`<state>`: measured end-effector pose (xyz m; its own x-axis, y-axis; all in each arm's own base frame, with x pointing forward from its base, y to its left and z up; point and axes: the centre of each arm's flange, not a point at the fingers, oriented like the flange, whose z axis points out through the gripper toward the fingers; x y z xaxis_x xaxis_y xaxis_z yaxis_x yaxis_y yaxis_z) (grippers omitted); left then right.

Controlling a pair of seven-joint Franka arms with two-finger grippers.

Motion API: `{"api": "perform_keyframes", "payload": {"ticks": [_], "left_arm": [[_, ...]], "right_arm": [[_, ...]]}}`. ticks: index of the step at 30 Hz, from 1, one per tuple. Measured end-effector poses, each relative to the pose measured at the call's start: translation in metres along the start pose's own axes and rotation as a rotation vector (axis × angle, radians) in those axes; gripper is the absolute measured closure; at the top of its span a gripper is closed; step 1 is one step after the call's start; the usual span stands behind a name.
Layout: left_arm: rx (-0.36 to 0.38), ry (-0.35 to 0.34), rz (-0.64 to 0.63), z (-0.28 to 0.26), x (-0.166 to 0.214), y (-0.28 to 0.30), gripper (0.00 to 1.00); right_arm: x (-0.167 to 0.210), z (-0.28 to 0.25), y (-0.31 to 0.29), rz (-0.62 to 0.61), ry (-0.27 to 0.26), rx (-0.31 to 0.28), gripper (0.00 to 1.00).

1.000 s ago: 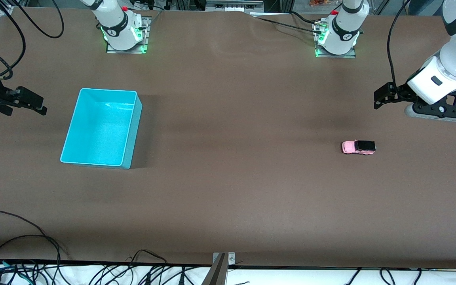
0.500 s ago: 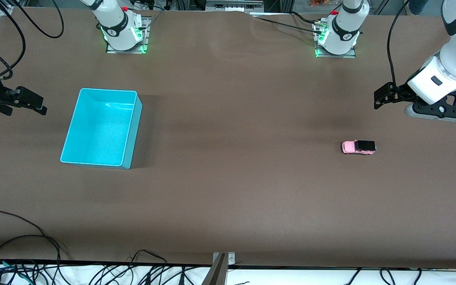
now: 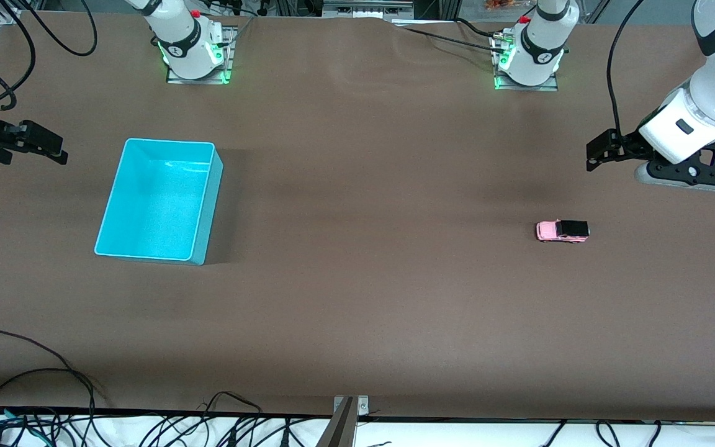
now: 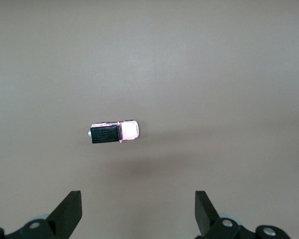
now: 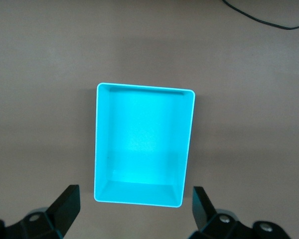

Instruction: Wind and store pink jeep toy

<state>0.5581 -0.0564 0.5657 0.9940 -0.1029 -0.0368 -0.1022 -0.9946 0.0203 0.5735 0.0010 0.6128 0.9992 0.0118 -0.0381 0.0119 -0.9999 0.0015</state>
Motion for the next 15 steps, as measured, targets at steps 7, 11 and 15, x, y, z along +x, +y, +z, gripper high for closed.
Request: {"api": "perform_keyframes", "payload": {"ticks": [7,11,15], "left_arm": [[0.000,0.000,0.000,0.0000,0.0000,0.0000,0.00],[0.000,0.000,0.000,0.0000,0.0000,0.0000,0.00],[0.000,0.000,0.000,0.0000,0.0000,0.0000,0.00]], "right_arm": [[-0.0071,-0.0008,0.0007,0.000,-0.001,0.001,0.00],[-0.0070,-0.0003,0.0017,0.001,0.001,-0.008,0.00],[-0.0062,-0.0002,0.0029,0.001,0.007,-0.018,0.00]]}}
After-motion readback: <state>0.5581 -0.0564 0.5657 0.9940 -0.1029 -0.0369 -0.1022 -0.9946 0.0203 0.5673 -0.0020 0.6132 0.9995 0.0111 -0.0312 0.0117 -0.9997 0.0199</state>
